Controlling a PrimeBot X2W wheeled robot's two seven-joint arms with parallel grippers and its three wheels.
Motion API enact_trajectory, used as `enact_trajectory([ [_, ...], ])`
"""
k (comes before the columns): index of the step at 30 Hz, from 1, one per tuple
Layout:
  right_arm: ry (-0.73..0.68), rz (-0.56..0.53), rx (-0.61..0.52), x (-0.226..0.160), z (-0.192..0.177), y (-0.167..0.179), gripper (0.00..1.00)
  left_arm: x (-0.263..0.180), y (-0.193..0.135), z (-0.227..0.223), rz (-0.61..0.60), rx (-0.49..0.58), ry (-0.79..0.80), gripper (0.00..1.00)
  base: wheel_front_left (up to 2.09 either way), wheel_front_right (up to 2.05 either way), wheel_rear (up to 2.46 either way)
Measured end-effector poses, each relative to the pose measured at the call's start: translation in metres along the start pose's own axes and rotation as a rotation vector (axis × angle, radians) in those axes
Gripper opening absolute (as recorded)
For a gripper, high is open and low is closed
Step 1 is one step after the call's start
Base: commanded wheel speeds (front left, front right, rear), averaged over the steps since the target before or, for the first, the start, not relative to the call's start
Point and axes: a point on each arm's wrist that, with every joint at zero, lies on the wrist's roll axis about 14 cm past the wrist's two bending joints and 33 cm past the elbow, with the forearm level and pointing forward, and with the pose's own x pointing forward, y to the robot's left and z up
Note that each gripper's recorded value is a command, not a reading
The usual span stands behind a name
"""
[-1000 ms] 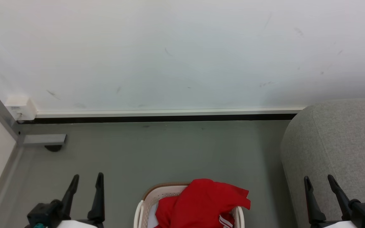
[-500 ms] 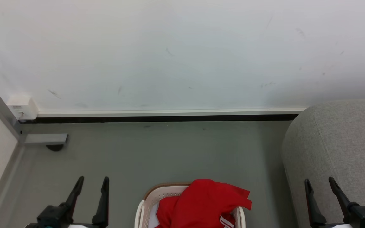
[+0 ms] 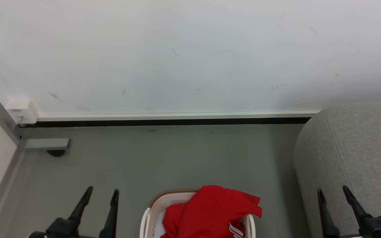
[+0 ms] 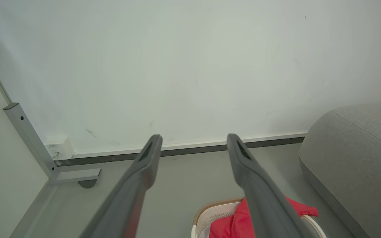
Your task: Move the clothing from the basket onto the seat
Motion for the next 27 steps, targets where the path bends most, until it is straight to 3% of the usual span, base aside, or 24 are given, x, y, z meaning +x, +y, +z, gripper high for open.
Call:
enact_trajectory([
  [14,-0.017,-0.056,0.007,-0.001,0.004,-0.017,1.0,0.023,-0.023,-0.01,-0.077,-0.003,0.019,1.0,0.0,0.0,0.0],
  [20,-0.031,-0.092,0.004,0.015,0.007,-0.031,1.0,0.064,-0.063,-0.021,-0.204,0.0,0.031,1.0,0.0,0.0,0.0],
  [27,-0.049,-0.12,-0.015,0.047,0.008,-0.047,1.0,0.108,-0.117,-0.085,-0.397,0.038,0.174,1.0,0.0,0.0,0.0],
])
